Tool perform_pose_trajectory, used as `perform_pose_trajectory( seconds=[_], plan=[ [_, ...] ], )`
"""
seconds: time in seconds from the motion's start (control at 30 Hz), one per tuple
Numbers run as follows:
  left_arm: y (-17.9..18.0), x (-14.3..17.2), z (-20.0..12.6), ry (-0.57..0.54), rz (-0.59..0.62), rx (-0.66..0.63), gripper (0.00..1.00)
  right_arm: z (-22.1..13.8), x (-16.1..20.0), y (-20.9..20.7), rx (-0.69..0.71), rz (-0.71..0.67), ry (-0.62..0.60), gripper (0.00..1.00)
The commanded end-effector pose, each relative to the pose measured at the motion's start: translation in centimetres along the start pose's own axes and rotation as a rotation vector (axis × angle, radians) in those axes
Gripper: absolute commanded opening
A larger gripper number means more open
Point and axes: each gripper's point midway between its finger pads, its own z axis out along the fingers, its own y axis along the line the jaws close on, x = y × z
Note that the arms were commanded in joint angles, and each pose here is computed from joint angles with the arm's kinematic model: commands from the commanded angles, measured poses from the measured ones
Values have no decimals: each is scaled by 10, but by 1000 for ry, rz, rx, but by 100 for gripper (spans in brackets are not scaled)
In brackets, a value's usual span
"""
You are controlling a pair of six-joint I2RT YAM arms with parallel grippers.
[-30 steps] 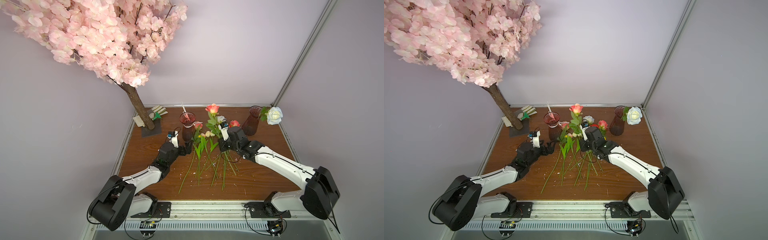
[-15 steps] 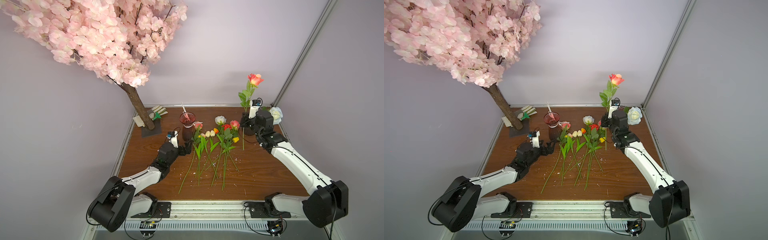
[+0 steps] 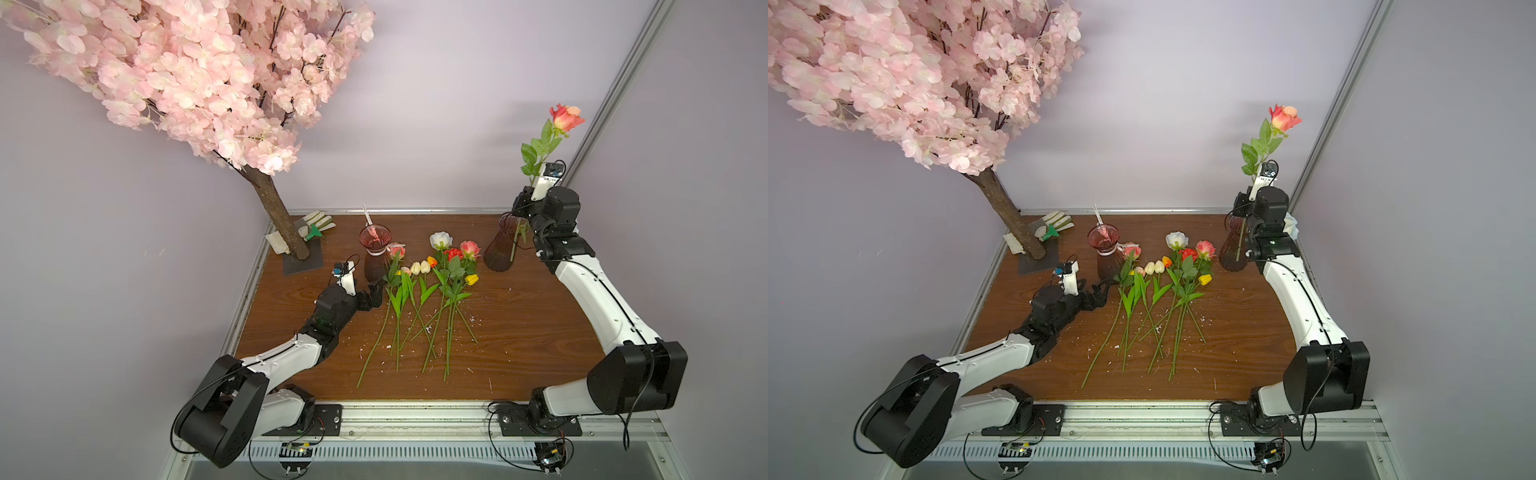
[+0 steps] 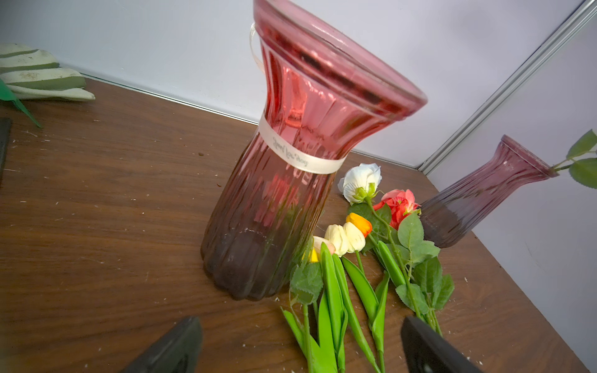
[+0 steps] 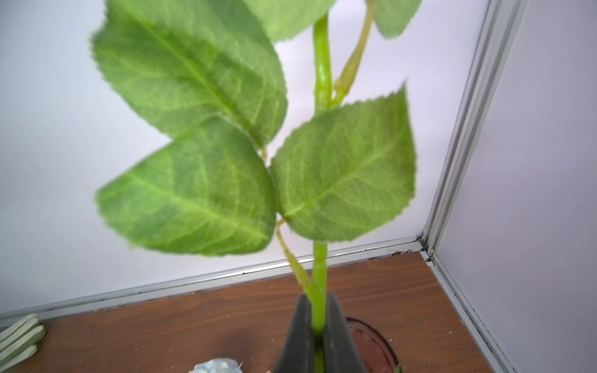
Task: Arrange the flowers in different vases according to their variety
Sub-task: Insert the flower into the vase.
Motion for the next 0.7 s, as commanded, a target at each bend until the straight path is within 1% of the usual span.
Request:
perform_pose_trajectory(
  seconds=[0.0,0.07,0.17,0.4,0.53,0.67],
  plan=[
    [-4,-2,-3,-12,19,10,100,3,-52,-4,47,-15,-155,0],
    [-4,-2,-3,-13,19,9,100,11,-59,-7,65,-24,-176,0],
    [-4,-3,-4,-17,22,7,100,20,-70,-4,52,-18,-217,0],
    [-3,-3,-4,-18,26,5,100,32,-88,0,48,4,-304,0],
    [-4,-4,-5,-22,28,5,100,42,-76,0,54,-20,-298,0],
    [-4,-4,-5,-21,28,6,100,49,-51,-2,58,-39,-265,0]
  ],
)
